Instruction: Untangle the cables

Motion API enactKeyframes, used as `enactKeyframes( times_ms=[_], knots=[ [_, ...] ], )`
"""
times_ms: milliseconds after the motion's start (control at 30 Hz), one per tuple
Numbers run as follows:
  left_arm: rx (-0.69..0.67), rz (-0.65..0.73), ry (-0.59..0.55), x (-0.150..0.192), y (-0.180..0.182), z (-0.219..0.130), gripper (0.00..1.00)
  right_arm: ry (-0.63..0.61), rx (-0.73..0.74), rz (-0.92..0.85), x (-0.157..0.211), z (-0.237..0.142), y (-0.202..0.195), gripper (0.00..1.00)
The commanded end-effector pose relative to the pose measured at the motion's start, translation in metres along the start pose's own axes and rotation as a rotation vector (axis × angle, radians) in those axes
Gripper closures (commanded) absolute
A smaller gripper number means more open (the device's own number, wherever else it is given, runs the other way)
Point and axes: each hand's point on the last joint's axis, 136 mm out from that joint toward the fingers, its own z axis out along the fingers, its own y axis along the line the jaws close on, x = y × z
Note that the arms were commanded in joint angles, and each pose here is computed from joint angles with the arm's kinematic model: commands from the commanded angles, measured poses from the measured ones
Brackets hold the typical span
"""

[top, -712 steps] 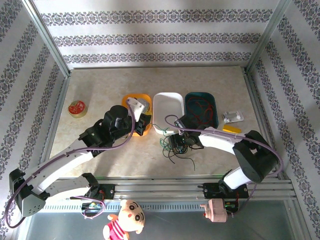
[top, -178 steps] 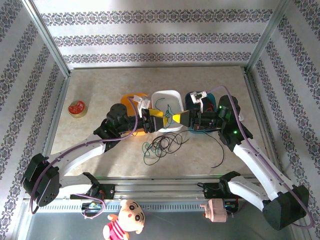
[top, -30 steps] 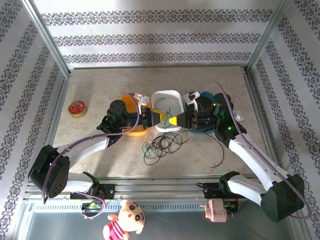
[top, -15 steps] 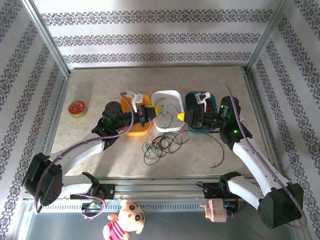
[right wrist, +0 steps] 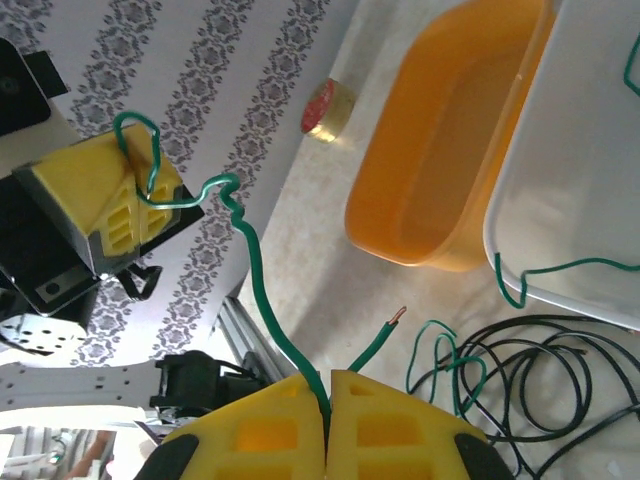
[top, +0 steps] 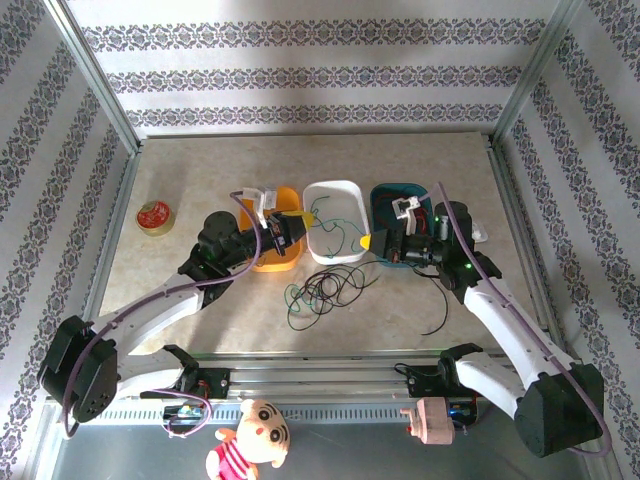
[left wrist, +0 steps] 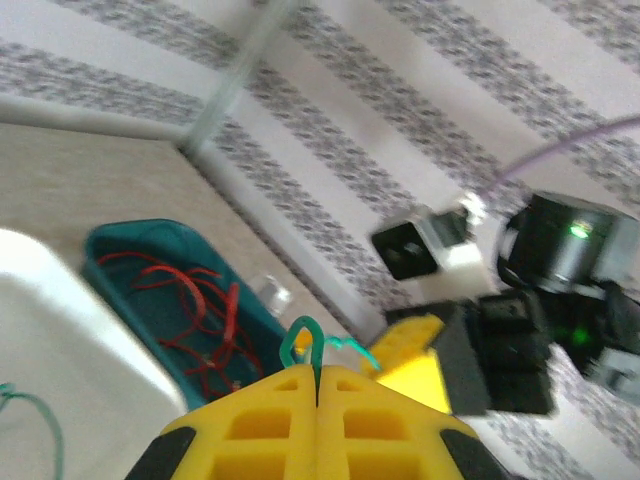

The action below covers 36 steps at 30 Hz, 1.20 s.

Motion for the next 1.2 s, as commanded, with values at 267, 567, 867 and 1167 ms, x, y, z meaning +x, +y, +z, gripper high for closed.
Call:
enactKeyframes(
  times_ms=[267,567,867,1167],
  knots=[
    [-0.541,-0.014,-0.178,-0.014,0.093,-0.046,0.34,-0.052,0.163,-0.006,-0.009,0.017,-0.031,1.0],
    [-0.649,0.026,-0.071,0.002,0.106,-0.058,0.19,-0.085,0.373,-0.007,-0.044,0.058,-0.087,1.0],
    [-0.67,-0.012,0.179,0.065,0.127,-0.053,0.22,-0.076,0.376,0.061,-0.05,0.092,-0.12,0.7],
    [-0.788,-0.023,0.384,0.12,0.144,-0.083,0.21,-0.173,0.517,0.0,-0.045,0.05,-0.116,0.59]
  ],
)
